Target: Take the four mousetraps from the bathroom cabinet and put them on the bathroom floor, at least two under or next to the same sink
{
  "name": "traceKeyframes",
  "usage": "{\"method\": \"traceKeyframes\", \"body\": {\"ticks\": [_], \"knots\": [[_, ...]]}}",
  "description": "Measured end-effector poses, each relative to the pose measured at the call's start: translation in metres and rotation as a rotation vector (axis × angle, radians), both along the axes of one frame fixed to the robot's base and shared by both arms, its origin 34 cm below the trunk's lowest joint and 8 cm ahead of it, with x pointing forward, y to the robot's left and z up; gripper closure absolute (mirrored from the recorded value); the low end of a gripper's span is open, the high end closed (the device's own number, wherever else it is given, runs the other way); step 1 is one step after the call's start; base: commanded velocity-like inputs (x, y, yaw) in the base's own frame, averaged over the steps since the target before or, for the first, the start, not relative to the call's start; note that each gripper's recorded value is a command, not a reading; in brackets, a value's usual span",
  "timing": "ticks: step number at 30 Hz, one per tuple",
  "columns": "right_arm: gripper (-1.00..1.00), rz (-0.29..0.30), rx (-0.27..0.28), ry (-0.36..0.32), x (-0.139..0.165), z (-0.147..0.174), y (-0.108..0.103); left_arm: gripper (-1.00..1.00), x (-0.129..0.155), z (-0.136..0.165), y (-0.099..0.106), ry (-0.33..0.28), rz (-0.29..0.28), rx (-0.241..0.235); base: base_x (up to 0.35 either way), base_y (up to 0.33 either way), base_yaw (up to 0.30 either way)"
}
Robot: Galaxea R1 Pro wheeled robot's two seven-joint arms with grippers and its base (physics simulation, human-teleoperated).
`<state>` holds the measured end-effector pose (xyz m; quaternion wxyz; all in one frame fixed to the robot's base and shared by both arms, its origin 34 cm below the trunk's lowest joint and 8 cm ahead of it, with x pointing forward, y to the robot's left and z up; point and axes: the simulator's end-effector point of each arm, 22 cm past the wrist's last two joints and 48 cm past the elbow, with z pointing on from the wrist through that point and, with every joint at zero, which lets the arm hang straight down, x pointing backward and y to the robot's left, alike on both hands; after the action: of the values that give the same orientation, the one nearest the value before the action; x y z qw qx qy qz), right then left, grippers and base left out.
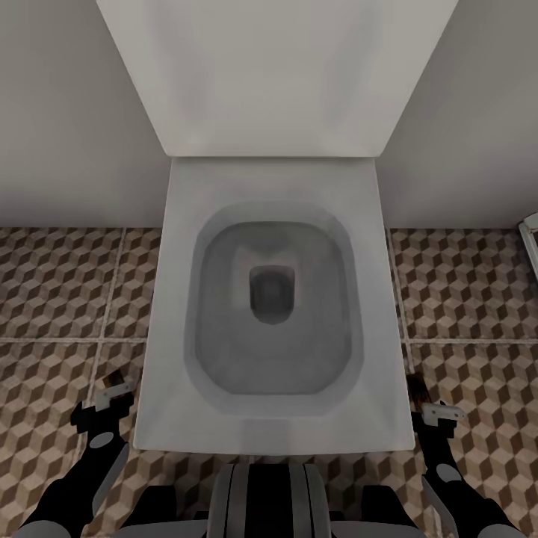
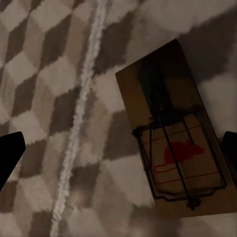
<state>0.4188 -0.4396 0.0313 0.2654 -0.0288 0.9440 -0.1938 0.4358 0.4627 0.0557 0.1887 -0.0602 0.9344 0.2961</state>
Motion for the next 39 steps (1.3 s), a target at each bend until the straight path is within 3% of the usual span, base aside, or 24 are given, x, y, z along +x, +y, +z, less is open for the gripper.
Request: {"method": "traceKeyframes", "body": {"ticks": [26,39], "knots": [[-1.0,0.0,0.0,-0.001,0.0003,0.0,0.0001,-1.0,-0.0013,-0.0006,-0.0021,0.001,0.006,-0.001,-0.004,0.0,0.0],[-1.0,0.0,0.0,0.001,-0.0002,-0.0003,0.0,-1.0,-0.0019,-0.001,-0.0022,0.002,0.005,-0.002,-0.261,0.0,0.0]]}}
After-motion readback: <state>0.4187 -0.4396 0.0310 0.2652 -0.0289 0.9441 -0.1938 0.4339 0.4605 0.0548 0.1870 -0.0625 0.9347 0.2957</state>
